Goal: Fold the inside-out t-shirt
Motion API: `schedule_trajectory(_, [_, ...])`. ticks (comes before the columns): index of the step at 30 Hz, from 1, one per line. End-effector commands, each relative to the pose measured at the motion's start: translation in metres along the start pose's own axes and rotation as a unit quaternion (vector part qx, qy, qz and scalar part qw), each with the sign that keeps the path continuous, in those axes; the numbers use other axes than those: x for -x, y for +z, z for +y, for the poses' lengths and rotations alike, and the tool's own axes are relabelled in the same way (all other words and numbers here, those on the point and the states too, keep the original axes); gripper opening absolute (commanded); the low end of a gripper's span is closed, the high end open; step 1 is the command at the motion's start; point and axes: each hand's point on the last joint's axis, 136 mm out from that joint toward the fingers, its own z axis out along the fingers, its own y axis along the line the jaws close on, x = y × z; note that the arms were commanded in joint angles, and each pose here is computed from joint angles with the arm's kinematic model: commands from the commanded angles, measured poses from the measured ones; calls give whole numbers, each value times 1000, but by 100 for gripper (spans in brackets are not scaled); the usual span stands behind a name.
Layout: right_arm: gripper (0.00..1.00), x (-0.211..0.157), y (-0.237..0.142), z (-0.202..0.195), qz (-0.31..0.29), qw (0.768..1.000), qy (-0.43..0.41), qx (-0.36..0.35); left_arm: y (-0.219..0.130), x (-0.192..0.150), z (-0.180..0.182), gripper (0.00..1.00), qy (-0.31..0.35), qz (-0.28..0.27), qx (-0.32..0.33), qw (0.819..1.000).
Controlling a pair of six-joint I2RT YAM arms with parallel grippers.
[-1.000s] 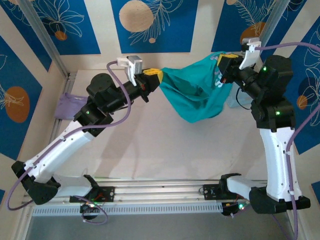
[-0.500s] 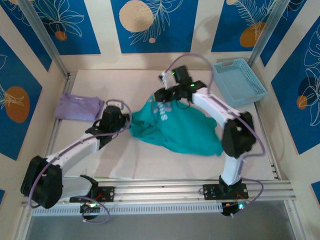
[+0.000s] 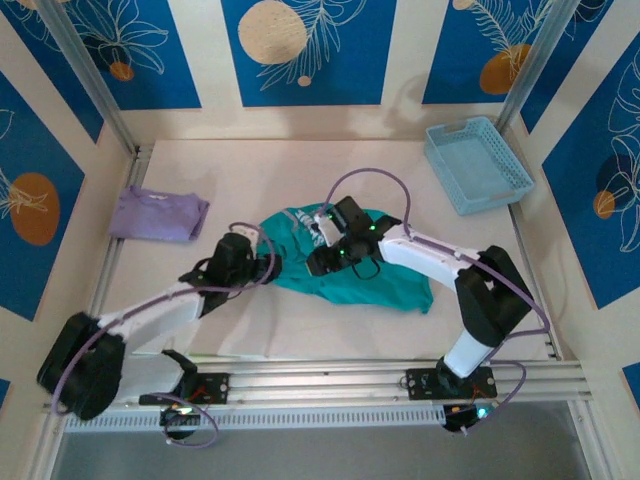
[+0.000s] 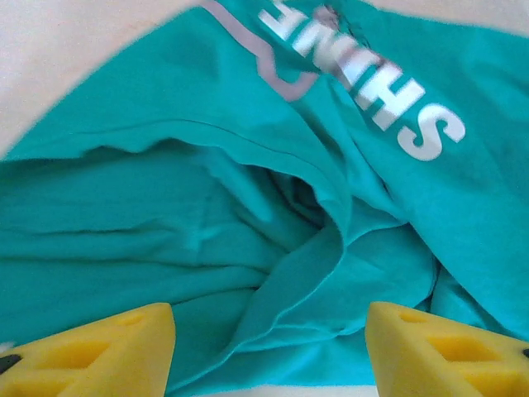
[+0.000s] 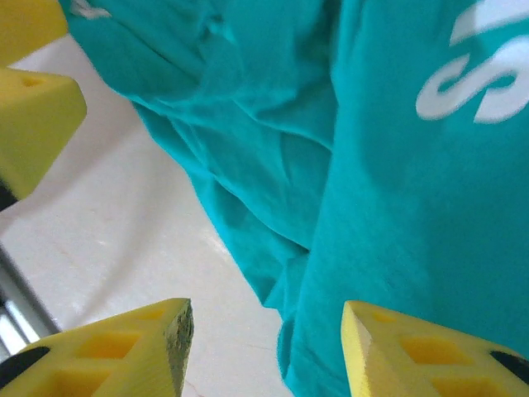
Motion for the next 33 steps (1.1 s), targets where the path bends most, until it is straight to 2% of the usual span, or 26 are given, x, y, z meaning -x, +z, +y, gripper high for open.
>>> schedule_trajectory(1, [51,-6,17,-22,-3,999,27,-45,23,9,-27,62,51,10,-46,998])
schedule_trajectory(4, [50,-2,24,-31,-12,997,25,-65,49,8,-26,62,64,31,-35,997])
schedule_trajectory(5, [46,1,26,-34,-17,997,23,-71,57,7,-26,59,68,34,-36,997])
schedule_trajectory(6, [39,3,27,-35,-21,997,20,-74,63,10,-28,53,68,33,-38,996])
schedule_trajectory(8, [15,9,20,-40,-37,995,17,-87,70,20,-30,31,61,25,-42,997])
schedule_trajectory(10, [1,10,6,-46,-50,994,13,-99,63,33,-34,9,43,10,-62,997])
schedule_trajectory(11, [0,9,-4,-50,-60,993,15,-104,53,40,-38,1,37,-2,-77,996])
schedule_trajectory(14, [0,-4,-33,-63,-85,990,32,-110,12,55,-54,0,36,-38,-135,990])
schedule_trajectory(16, [0,-6,-52,-61,-126,987,36,-91,-13,58,-66,0,33,-52,-177,982])
schedule_trajectory(20, [0,8,-73,-19,-217,975,-50,-18,-43,58,-82,0,31,-69,-231,970])
schedule_trajectory(21, [11,10,-72,-15,-222,972,-69,-25,-46,58,-83,0,33,-69,-235,969])
schedule_trajectory(23, [38,18,-71,-12,-227,968,-95,-50,-47,56,-84,0,38,-62,-235,969])
schedule_trajectory(26, [62,29,-65,-5,-222,967,-117,-48,-46,53,-84,0,46,-55,-235,969])
schedule_trajectory(29, [67,36,-48,2,-202,968,-141,-51,-47,53,-84,0,46,-55,-236,969])
schedule_trajectory(33, [60,39,-26,-11,-176,973,-132,-75,-49,53,-82,0,51,-56,-233,969])
